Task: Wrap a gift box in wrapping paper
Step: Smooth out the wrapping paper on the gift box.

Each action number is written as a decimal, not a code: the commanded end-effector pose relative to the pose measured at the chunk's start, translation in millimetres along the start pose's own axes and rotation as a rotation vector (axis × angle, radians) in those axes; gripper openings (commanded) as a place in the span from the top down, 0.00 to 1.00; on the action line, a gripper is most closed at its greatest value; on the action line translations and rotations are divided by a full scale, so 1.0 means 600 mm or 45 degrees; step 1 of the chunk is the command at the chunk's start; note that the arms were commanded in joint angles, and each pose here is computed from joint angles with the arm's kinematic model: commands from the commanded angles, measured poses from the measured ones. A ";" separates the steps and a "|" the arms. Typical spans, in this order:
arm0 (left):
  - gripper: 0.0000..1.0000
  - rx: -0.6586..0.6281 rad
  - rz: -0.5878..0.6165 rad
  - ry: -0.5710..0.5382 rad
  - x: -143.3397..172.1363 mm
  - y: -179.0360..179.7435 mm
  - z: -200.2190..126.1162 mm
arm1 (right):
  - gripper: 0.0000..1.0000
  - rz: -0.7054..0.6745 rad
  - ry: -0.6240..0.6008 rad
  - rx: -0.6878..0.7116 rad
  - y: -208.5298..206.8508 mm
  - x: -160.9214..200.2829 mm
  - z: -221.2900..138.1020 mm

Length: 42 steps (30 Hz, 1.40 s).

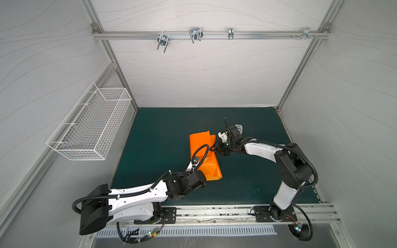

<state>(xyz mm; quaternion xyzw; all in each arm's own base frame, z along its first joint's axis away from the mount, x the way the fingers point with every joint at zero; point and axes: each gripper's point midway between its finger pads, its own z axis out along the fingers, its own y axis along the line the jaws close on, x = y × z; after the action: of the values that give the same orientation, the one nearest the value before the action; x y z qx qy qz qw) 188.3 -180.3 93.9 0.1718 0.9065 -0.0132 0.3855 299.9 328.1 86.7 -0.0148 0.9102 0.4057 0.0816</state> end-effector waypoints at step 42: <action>0.34 0.419 -0.921 0.334 -0.124 0.064 0.039 | 0.58 0.012 0.028 0.009 -0.001 0.024 0.006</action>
<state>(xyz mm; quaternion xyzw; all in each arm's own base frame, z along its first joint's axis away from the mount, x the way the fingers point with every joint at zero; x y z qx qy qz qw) 256.0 -143.0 129.7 -0.1066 0.9473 -0.1986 0.2275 295.5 330.0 83.5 -0.0171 0.9095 0.4076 0.0796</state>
